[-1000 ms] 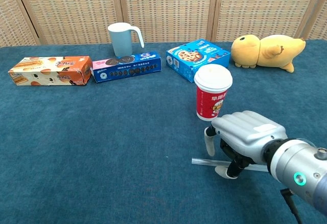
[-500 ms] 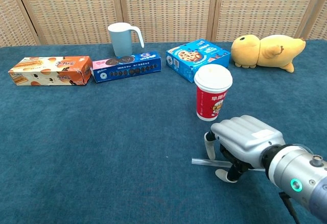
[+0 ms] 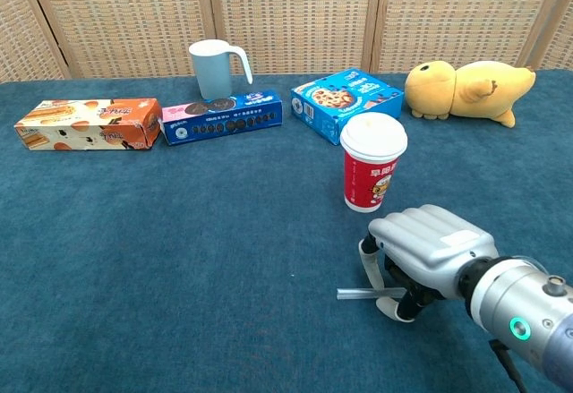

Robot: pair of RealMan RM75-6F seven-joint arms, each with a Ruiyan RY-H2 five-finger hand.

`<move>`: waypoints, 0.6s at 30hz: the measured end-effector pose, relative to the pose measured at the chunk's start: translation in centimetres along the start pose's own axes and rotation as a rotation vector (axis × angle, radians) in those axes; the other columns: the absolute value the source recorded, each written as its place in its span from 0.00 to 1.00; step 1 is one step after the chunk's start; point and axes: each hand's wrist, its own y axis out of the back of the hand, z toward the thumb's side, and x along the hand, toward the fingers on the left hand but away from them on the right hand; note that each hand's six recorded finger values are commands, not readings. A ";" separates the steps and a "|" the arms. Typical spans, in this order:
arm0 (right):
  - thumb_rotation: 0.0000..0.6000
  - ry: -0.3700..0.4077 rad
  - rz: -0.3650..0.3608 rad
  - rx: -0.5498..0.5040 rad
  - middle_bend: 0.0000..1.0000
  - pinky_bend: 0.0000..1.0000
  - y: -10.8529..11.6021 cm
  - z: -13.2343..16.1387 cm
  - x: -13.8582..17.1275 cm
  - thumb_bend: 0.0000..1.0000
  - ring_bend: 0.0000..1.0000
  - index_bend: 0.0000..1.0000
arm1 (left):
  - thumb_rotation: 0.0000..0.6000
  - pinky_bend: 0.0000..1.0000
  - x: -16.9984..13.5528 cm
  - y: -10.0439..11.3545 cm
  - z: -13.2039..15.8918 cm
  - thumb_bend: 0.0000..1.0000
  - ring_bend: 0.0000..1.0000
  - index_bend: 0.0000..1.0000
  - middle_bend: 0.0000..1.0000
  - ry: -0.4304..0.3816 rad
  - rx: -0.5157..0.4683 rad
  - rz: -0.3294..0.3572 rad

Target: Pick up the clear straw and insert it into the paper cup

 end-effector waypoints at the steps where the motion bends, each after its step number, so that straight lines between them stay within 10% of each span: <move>1: 1.00 0.004 -0.004 -0.001 0.90 0.99 0.1 0.0 0.0 0.52 0.78 0.70 | 1.00 0.00 0.0 0.0 0.0 0.09 0.00 0.00 0.00 0.000 0.000 0.000; 18: 1.00 0.049 -0.167 -0.191 0.90 0.99 7.3 -2.6 0.4 0.55 0.79 0.71 | 1.00 0.00 0.1 -0.2 0.0 0.09 0.00 0.00 0.00 0.003 0.002 -0.008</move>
